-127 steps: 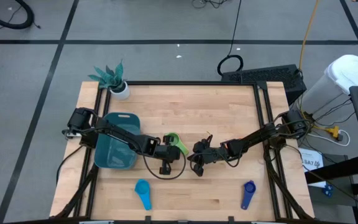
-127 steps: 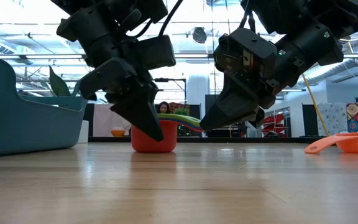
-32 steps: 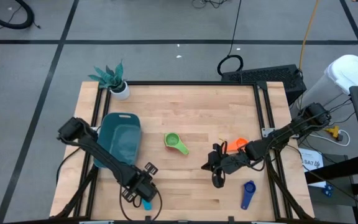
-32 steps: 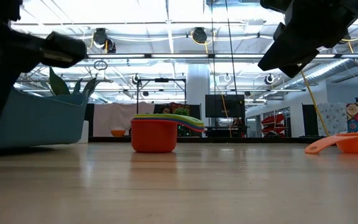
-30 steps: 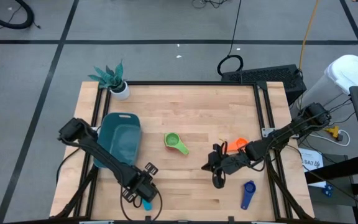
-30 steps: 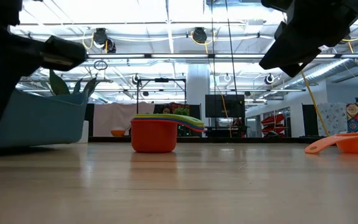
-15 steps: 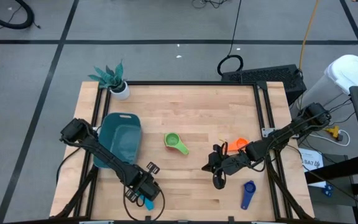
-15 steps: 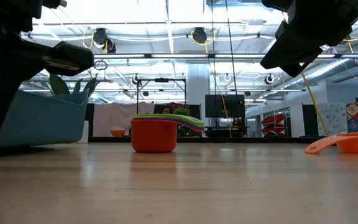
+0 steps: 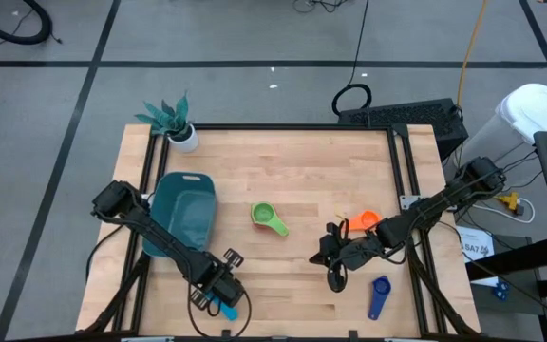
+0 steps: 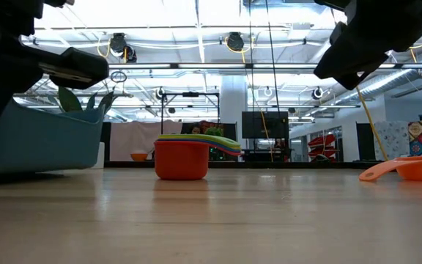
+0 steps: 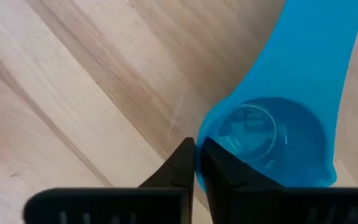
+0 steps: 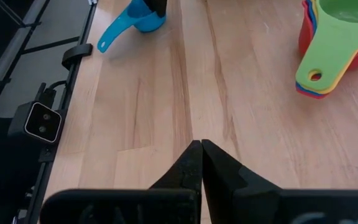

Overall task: Nest measuring cups in basket
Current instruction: Stack the light blue measuring cup on top of the green measuring cup

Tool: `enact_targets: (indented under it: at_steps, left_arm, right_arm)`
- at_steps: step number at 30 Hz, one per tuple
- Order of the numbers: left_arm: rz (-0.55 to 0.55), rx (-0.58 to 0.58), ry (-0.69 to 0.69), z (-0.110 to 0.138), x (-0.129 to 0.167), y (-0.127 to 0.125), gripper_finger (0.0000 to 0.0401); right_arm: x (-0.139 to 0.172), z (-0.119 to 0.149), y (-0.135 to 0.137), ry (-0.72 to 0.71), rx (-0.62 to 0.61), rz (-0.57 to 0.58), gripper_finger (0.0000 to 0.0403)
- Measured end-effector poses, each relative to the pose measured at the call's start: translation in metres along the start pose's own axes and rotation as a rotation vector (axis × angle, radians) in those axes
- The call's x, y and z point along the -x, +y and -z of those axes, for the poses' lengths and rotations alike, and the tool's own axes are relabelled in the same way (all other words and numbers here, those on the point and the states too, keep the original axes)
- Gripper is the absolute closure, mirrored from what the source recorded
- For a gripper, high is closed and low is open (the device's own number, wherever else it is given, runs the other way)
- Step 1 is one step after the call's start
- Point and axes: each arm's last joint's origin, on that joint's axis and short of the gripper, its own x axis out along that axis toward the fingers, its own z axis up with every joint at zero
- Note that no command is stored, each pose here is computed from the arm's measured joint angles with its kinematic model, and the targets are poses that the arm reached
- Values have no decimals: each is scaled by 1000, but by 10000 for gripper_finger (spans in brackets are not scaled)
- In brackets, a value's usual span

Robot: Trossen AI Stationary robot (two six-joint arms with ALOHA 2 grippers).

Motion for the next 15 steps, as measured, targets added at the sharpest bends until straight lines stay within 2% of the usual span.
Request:
enact_targets:
  at_steps: [8, 15]
  left_arm:
    - [7, 32, -4, -1, 1, 4, 393]
    - [2, 40, -77, -17, 19, 7, 393]
  right_arm:
    - [0, 1, 0, 5, 4, 4, 403]
    - [0, 1, -1, 7, 7, 6, 403]
